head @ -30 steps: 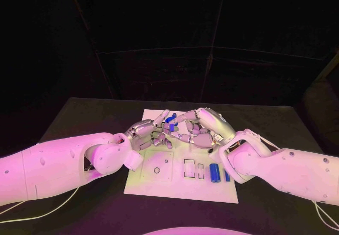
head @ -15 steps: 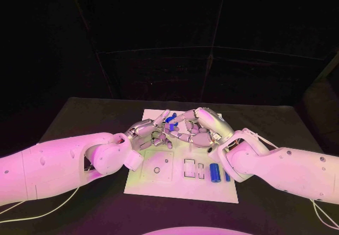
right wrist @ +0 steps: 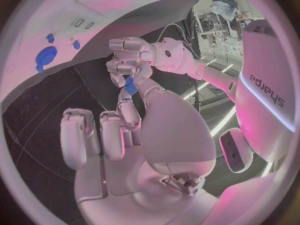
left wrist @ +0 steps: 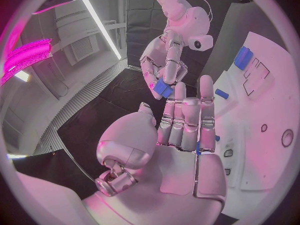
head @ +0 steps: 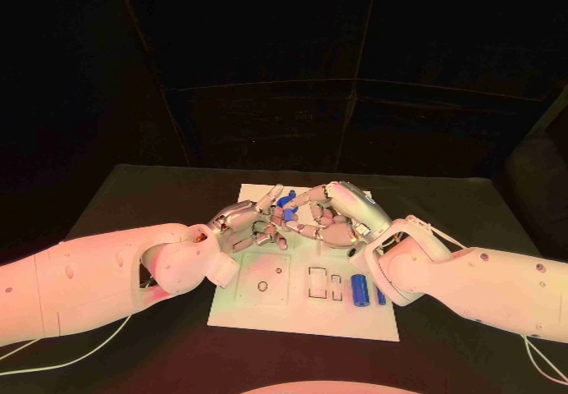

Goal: Assemble the parts on the task board

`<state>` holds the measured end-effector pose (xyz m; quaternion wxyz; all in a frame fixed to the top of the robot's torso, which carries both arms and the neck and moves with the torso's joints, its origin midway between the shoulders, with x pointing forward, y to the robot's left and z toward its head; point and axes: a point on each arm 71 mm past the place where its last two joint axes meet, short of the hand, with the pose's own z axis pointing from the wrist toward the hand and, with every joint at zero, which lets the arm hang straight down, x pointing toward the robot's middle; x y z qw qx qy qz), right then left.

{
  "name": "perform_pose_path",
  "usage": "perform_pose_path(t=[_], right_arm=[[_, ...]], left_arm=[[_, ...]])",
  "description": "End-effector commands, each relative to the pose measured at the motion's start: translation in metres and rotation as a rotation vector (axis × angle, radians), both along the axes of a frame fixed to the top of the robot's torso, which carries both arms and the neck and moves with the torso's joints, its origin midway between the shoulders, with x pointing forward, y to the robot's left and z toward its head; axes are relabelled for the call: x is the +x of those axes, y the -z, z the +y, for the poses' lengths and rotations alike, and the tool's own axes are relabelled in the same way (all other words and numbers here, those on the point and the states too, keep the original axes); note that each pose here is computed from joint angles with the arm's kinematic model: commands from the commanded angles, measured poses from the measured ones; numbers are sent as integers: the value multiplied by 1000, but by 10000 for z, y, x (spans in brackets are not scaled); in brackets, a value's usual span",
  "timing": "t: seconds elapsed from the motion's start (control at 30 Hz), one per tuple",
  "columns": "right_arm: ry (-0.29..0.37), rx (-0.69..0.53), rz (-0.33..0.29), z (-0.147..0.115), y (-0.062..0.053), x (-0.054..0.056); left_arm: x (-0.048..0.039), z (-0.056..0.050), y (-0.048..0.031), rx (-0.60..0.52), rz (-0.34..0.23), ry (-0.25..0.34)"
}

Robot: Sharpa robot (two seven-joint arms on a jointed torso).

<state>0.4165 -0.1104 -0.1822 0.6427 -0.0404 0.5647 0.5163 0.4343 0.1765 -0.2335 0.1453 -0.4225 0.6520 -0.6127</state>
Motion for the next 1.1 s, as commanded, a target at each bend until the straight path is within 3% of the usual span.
perform_pose_path(t=[0.03,0.83,1.1], right_arm=[[10,-11,7,-18,7,6],[13,-4,-7,-45,-8,-6],[9,49,-48,-40,-60,-41]], left_arm=[[3,-8,-37,-22,-24,9],[18,27,-28,-11,-23,-7],[65,109,22,51,1,-58]])
